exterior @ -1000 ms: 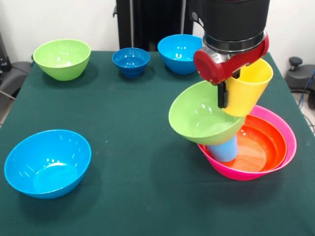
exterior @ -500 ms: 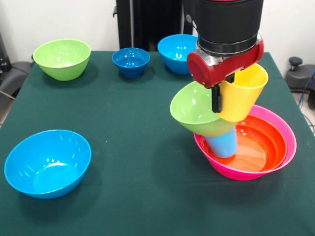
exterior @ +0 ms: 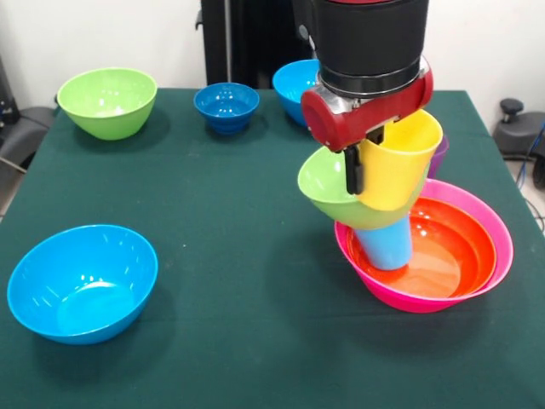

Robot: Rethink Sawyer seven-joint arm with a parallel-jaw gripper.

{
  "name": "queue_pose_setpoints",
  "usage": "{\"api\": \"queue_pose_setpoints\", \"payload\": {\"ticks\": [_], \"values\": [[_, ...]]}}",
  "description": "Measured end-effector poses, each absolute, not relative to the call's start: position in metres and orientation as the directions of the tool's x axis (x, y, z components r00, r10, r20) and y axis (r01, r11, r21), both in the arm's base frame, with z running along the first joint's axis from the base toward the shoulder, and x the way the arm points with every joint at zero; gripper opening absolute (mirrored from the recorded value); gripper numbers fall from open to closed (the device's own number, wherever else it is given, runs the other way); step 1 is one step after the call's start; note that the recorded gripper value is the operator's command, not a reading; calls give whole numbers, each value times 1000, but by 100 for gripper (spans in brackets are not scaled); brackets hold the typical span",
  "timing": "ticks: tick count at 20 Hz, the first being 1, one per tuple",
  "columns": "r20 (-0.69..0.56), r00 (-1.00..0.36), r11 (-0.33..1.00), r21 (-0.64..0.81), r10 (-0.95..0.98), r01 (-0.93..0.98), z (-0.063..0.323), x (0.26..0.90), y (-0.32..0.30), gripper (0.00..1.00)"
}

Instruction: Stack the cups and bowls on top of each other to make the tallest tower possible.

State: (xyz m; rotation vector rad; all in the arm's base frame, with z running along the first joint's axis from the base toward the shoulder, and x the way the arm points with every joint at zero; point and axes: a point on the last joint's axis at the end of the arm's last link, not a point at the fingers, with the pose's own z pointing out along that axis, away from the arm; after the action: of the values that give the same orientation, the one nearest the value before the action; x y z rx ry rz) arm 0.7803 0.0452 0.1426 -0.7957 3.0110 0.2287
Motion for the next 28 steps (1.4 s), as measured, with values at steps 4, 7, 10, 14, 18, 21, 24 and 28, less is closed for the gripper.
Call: {"api": "queue_pose_setpoints", "payload": {"ticks": [4,7,10,14,18,21,24,28], "values": [[-45,-869,859,138,-492,-493,141,776,45,0],[-32,-867,856,145,-497,-496,139,769,47,0],[-16,-863,852,152,-505,-501,137,760,50,0],[6,-856,845,160,-518,-510,138,745,54,0],[37,-845,836,171,-534,-521,139,725,60,0],[51,-840,832,178,-540,-525,139,715,61,0],[66,-836,830,187,-545,-526,137,701,60,0],[47,-843,835,182,-535,-520,127,686,52,0]]}}
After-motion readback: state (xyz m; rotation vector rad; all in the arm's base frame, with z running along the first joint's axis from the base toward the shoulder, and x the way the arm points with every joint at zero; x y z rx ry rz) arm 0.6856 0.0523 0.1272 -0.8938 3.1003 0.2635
